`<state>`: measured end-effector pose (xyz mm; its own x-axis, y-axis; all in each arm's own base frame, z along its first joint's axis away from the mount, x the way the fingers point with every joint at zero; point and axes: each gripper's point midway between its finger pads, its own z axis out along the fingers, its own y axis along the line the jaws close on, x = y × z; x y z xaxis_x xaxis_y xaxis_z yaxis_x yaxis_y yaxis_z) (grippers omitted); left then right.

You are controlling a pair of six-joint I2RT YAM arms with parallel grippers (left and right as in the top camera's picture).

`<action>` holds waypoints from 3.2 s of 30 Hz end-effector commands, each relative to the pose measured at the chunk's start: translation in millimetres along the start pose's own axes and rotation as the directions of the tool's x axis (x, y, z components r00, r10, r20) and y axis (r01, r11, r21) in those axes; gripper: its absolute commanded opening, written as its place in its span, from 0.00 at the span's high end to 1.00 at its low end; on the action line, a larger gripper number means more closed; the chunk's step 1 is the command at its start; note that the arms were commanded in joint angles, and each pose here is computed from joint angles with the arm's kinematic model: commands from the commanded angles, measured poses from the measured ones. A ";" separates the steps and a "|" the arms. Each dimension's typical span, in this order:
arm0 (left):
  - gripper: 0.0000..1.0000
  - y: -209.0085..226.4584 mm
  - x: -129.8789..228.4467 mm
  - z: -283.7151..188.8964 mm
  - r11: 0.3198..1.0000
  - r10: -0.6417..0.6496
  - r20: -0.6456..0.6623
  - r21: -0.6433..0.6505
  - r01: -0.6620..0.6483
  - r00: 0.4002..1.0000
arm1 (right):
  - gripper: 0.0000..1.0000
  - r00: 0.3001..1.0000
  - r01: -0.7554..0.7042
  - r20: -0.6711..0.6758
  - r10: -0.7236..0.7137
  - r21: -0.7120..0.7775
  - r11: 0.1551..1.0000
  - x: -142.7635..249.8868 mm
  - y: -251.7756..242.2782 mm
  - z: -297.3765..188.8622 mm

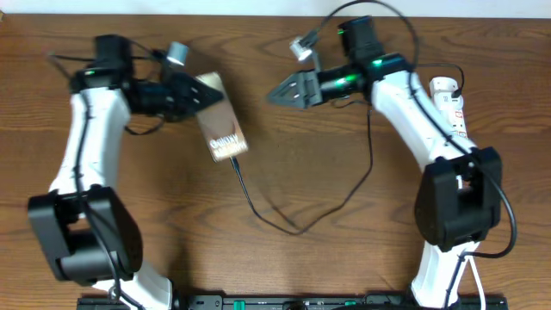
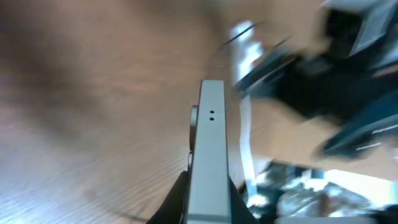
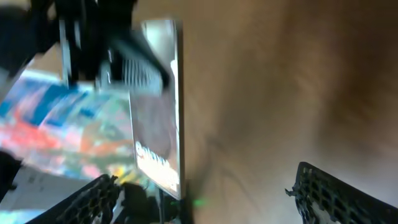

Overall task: Plug charger to phone and switch on socket
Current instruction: 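Lower the phone with both grippers toward the table center, then lay the phone flat on the table and open the left gripper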

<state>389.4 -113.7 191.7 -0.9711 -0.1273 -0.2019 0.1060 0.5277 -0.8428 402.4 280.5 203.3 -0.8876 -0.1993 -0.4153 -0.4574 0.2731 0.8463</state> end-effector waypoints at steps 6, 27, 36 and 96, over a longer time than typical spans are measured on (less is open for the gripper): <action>0.93 15.5 35.7 92.4 0.980 0.134 -0.222 -0.115 -0.163 0.966 | 0.10 0.999 -0.021 0.038 0.012 0.256 0.966 -2.7 -32.5 -31.8; 0.93 70.3 35.1 159.4 0.999 -0.029 -0.270 0.006 0.032 0.962 | 0.03 0.994 -0.110 0.045 0.102 0.541 0.834 12.8 -83.8 -57.9; 0.92 74.4 39.5 165.3 0.999 -0.022 -0.281 -0.034 0.013 0.960 | 0.01 0.992 -0.121 0.041 0.119 0.566 0.816 17.1 -87.9 -60.9; 0.50 148.9 61.1 161.2 0.872 -0.173 -0.273 -0.489 0.019 0.946 | 0.01 0.989 -0.135 0.034 0.147 0.638 0.758 25.6 -99.5 -70.1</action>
<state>383.1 -209.2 11.6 -0.9958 0.0788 0.0457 0.0283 0.7451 -0.6663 424.3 186.2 112.9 -0.9580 -0.1355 -0.2528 -0.2494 0.8290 0.5005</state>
